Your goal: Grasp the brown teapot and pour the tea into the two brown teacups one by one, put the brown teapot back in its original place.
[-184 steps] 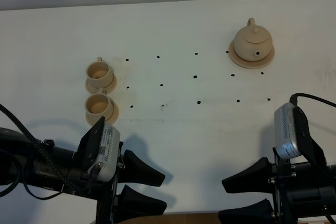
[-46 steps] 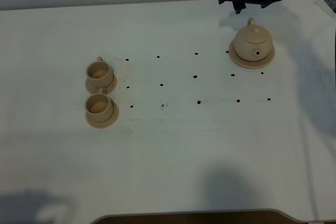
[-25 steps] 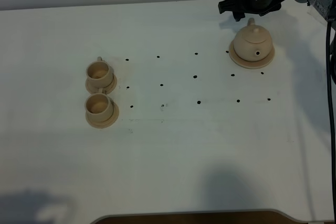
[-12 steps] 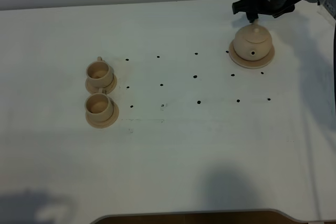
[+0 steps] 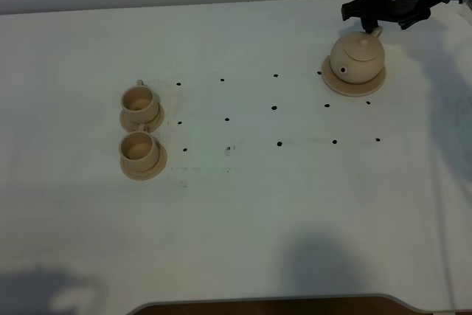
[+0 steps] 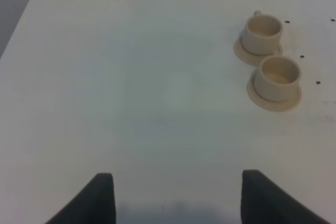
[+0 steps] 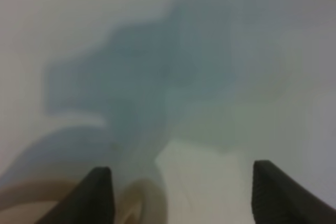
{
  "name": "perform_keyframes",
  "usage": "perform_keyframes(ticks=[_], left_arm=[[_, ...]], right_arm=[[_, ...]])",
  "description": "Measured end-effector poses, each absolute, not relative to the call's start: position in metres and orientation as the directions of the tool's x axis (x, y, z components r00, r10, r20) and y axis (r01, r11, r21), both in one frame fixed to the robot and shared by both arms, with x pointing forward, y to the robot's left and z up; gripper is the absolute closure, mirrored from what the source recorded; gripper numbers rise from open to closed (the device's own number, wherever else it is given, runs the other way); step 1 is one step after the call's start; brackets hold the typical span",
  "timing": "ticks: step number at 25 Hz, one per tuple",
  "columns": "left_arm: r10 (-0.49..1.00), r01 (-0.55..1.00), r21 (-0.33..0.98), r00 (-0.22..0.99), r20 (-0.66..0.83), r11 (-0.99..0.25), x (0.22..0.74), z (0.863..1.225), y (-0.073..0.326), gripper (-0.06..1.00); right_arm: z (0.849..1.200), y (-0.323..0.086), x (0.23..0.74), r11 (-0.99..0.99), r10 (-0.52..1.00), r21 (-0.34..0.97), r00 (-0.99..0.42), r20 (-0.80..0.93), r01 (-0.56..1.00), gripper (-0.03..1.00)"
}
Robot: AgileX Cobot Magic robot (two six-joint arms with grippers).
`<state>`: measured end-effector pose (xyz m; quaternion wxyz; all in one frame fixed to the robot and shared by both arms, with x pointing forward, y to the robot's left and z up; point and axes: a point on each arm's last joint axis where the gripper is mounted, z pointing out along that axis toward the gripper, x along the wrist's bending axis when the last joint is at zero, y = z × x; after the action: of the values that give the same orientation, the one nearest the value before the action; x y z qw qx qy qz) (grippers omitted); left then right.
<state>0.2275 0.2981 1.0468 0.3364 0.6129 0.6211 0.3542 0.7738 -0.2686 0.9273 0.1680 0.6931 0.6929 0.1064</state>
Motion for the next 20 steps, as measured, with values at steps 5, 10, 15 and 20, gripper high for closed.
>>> perform_keyframes(ticks=[5,10,15,20], left_arm=[[1.000,0.523,0.852,-0.022,0.016,-0.002,0.228,1.047,0.298,0.39],[1.000,0.523,0.852,-0.022,0.016,-0.002,0.228,1.047,0.298,0.39],[1.000,0.523,0.852,-0.022,0.016,-0.002,0.228,1.047,0.298,0.39],[1.000,0.523,0.852,-0.022,0.016,-0.002,0.228,1.047,0.298,0.39]], right_arm=[[0.927,-0.271,0.772,0.017,0.995,0.358,0.019,-0.097,0.934,0.40],[0.927,-0.280,0.768,-0.003,0.994,0.312,0.038,-0.105,0.950,0.40],[0.925,-0.289,0.761,-0.028,0.992,0.230,0.056,-0.116,0.973,0.41],[0.925,-0.292,0.758,-0.035,0.993,0.205,0.058,-0.107,0.978,0.41]])
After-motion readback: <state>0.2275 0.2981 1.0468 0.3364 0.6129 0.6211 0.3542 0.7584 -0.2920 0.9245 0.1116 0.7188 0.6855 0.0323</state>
